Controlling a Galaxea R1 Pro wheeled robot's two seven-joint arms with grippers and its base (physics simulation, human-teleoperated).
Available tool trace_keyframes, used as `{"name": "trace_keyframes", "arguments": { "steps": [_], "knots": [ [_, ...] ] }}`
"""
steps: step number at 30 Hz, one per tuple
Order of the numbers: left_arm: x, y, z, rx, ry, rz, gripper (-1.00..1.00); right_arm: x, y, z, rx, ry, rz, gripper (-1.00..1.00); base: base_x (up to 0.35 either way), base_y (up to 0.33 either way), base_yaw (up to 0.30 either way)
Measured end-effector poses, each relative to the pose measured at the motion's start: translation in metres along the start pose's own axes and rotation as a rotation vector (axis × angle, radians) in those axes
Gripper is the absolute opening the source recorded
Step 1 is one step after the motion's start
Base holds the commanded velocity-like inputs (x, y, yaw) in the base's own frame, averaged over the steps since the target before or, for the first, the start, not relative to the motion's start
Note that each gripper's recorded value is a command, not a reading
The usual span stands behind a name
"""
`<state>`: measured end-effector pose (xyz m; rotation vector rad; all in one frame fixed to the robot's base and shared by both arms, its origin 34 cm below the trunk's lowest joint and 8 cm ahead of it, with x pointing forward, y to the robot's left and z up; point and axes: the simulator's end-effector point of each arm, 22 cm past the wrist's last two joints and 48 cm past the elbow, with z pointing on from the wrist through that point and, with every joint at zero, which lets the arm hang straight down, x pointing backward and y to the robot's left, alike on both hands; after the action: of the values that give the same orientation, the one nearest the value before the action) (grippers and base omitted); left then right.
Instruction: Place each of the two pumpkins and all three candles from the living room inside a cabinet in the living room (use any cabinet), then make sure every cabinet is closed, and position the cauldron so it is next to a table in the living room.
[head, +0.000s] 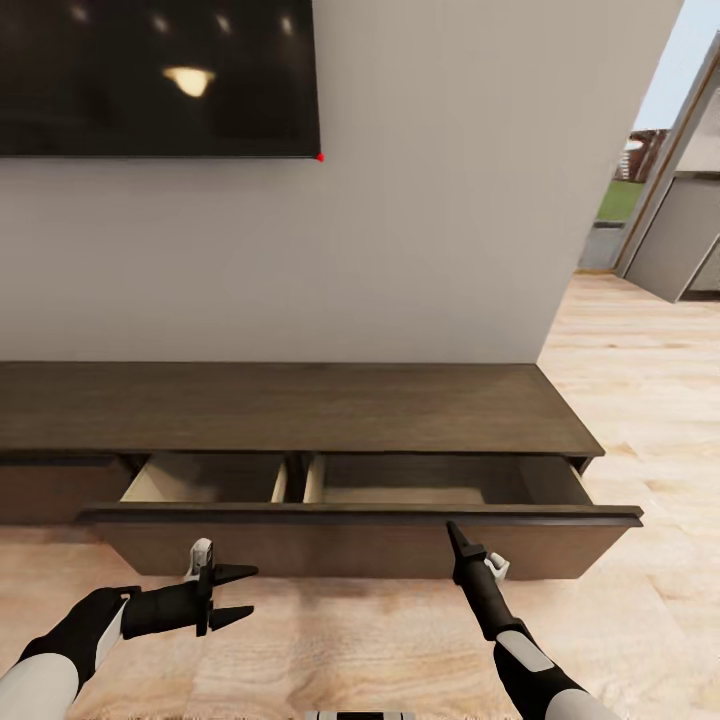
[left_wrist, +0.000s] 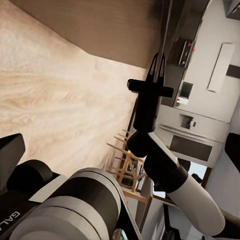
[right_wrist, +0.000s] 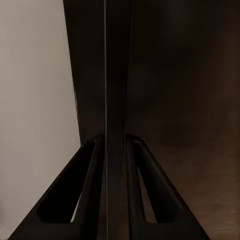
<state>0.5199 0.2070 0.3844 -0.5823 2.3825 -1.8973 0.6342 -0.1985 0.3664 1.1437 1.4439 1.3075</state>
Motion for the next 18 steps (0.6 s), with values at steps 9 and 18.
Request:
{"name": "trace_keyframes", "arguments": {
  "steps": [9,18],
  "knots": [
    [0.0001,0.0001,0.0000,0.000,0.000,0.000,1.00,0.0002,0.0000,0.0000,0.000,0.001,0.000,-1.00,-0.158,0.000,0.000],
    [0.0001,0.0001,0.0000,-0.001,0.000,0.000,1.00,0.0003,0.0000,-0.0001,0.000,0.003,-0.003,-1.00,-0.091,0.000,0.000]
  ]
}}
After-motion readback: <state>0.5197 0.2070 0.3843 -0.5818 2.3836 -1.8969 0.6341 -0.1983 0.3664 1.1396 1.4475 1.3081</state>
